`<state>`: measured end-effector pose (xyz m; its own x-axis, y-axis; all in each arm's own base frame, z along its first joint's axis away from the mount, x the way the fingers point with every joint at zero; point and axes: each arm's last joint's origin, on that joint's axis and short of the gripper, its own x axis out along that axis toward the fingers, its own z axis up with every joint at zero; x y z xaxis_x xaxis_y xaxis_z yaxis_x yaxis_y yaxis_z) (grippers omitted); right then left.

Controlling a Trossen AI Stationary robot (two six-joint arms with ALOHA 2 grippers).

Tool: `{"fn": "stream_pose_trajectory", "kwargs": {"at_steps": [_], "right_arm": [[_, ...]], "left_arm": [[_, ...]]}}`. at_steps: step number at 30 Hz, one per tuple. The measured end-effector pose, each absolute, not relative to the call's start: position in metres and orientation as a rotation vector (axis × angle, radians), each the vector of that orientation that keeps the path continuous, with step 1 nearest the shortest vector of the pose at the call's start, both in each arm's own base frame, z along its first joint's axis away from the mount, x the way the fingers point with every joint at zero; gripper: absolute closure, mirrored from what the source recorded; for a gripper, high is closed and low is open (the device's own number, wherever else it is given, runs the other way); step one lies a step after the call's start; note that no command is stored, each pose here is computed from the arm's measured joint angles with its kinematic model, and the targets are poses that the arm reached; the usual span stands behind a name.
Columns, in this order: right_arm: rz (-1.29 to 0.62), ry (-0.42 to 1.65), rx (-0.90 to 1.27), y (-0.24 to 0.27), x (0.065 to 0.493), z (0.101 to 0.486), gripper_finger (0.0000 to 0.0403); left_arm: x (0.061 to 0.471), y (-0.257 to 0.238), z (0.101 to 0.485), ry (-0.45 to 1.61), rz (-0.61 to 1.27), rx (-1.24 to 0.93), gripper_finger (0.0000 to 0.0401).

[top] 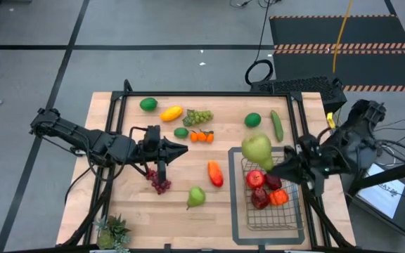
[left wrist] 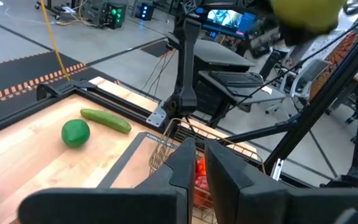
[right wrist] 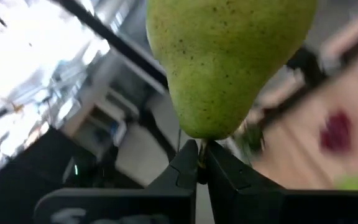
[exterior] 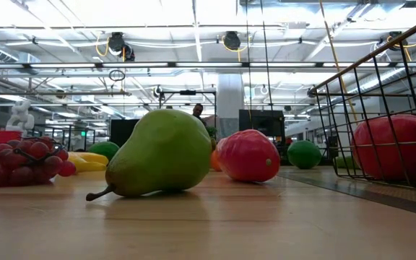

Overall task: Build produce basket
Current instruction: Put the top green pear into the wire basket

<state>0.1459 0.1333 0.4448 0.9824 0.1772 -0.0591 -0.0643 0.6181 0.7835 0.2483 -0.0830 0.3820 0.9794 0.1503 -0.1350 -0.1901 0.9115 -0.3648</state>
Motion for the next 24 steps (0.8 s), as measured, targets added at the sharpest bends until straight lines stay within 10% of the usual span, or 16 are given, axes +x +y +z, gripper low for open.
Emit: {"fn": "stream_pose_trajectory", "kwargs": {"at_steps": [14, 24], "right_arm": [[0.057, 1.168, 1.025, 0.156, 0.113, 0.376, 0.0396], [-0.094, 1.435, 1.045, 0.157, 0.121, 0.345, 0.0395]], "left_arm": [[0.250, -0.076, 0.378, 0.134, 0.213, -0.366, 0.0364], [0.250, -0.073, 0.377, 0.145, 0.232, -0.361, 0.0364]]}}
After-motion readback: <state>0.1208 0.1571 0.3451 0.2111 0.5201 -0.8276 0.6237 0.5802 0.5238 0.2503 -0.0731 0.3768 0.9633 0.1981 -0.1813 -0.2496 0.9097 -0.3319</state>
